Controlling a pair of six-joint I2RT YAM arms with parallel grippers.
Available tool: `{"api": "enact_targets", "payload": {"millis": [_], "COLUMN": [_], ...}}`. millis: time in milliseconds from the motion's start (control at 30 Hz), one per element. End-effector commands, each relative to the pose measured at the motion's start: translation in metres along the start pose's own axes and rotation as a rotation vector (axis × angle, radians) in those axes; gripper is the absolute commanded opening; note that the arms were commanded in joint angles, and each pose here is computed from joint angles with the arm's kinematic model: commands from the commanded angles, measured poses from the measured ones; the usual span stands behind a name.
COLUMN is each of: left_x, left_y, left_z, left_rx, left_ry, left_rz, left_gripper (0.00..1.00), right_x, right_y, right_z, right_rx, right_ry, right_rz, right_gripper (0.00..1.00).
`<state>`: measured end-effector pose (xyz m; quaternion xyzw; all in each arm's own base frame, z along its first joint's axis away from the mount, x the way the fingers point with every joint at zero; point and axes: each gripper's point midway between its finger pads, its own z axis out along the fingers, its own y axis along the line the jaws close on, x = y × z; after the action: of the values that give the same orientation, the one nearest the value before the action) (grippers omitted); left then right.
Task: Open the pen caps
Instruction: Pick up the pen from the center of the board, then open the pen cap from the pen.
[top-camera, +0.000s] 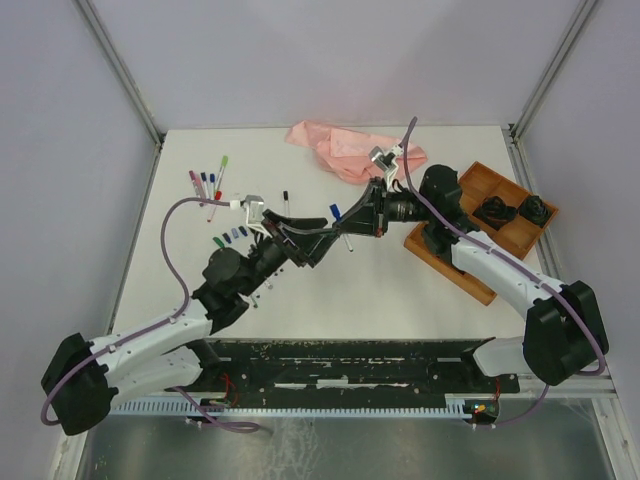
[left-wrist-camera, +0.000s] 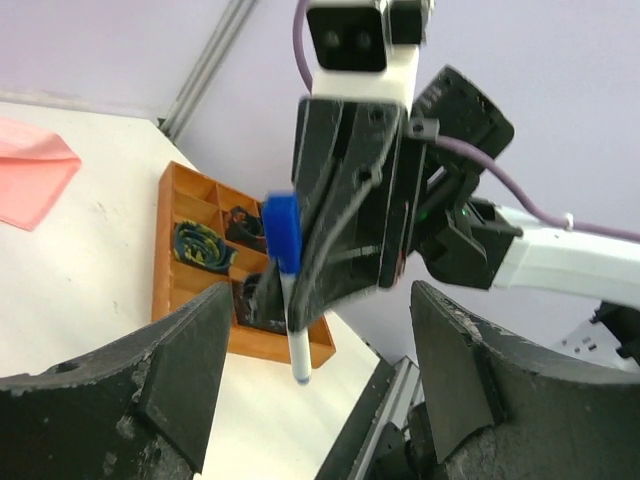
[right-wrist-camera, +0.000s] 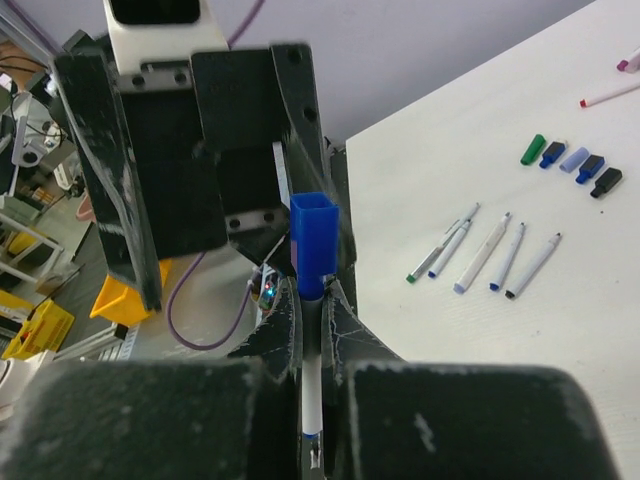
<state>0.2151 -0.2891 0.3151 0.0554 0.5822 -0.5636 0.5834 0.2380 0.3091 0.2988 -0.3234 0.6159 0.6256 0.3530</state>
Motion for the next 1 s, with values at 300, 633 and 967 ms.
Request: {"api": "enact_targets", "payload": {"millis": [300,633,967], "left_x": [-0.029,-0.015,-0.015], "left_y": [0.009,0.008,0.005], "left_z": [0.022,0.034,0.036], "left_rx": [-0.08,-0.042,-0.023], "left_ry": [0.059,0.107,0.109], "left_rz": [-0.024,-0.065,-0.065], "left_gripper": [0.63,0.38,0.09], "right_x": [-0.003,0.003,0.009], "right_y": [0.015,0.01,0.009], "right_z": [0.003,0.006,0.008], "right_rx": [-0.031,-0.013,-0.01], "right_ry": [0.039,0.064,0.088], "right_rz": [-0.094,-0.093,-0.094], "right_gripper": [0.0,0.0,0.01]}}
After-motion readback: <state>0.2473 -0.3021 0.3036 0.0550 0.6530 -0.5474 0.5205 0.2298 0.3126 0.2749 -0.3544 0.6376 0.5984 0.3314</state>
